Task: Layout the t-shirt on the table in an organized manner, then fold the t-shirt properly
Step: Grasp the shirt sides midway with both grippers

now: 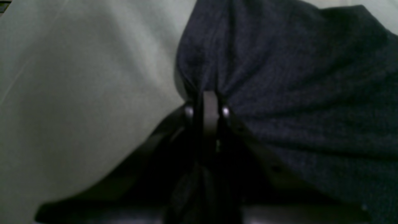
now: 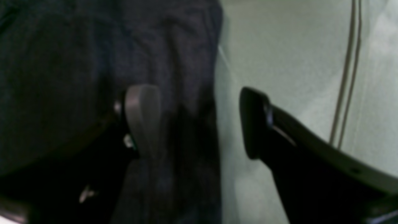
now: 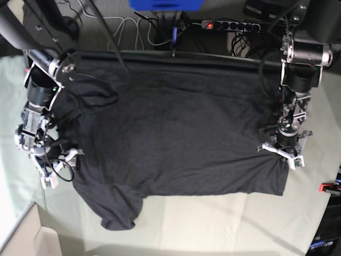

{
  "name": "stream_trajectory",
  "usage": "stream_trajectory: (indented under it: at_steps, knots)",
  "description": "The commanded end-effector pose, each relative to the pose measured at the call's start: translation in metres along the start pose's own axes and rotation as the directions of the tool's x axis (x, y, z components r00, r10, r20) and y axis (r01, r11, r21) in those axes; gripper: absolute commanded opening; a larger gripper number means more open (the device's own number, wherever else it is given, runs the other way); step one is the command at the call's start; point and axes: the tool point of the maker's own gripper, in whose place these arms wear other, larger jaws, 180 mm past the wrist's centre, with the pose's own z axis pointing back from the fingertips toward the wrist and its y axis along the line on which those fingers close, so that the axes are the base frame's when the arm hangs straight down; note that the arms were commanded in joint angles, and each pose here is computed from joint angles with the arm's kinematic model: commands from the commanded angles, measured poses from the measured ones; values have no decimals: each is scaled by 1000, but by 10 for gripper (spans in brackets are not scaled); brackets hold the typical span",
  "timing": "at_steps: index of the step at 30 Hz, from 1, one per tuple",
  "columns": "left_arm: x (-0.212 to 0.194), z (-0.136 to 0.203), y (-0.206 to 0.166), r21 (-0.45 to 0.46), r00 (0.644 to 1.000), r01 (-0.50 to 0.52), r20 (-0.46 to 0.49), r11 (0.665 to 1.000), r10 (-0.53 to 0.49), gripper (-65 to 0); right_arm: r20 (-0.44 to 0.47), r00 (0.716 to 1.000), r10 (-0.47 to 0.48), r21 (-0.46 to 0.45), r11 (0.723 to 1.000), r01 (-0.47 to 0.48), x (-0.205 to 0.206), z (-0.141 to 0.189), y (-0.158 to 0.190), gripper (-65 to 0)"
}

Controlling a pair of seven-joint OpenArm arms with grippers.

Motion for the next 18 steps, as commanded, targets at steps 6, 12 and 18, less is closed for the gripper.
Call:
stream_trajectory:
  at_steps: [6,12,18]
  knots:
    - [4,-3,6,17,1000,7,-18,1000,-7,-648,58,998,-5,-17,1000,6,22,2,-8,-247]
    - [4,-3,6,17,1000,7,-18,1000,-6,-648,35,999,-9,-9,1000,9,6,2,-3,-250]
    - [5,-3,6,18,1000,6,-17,1000,-6,-648,26,1000,-11,-9,1000,11,0,2,-3,-431]
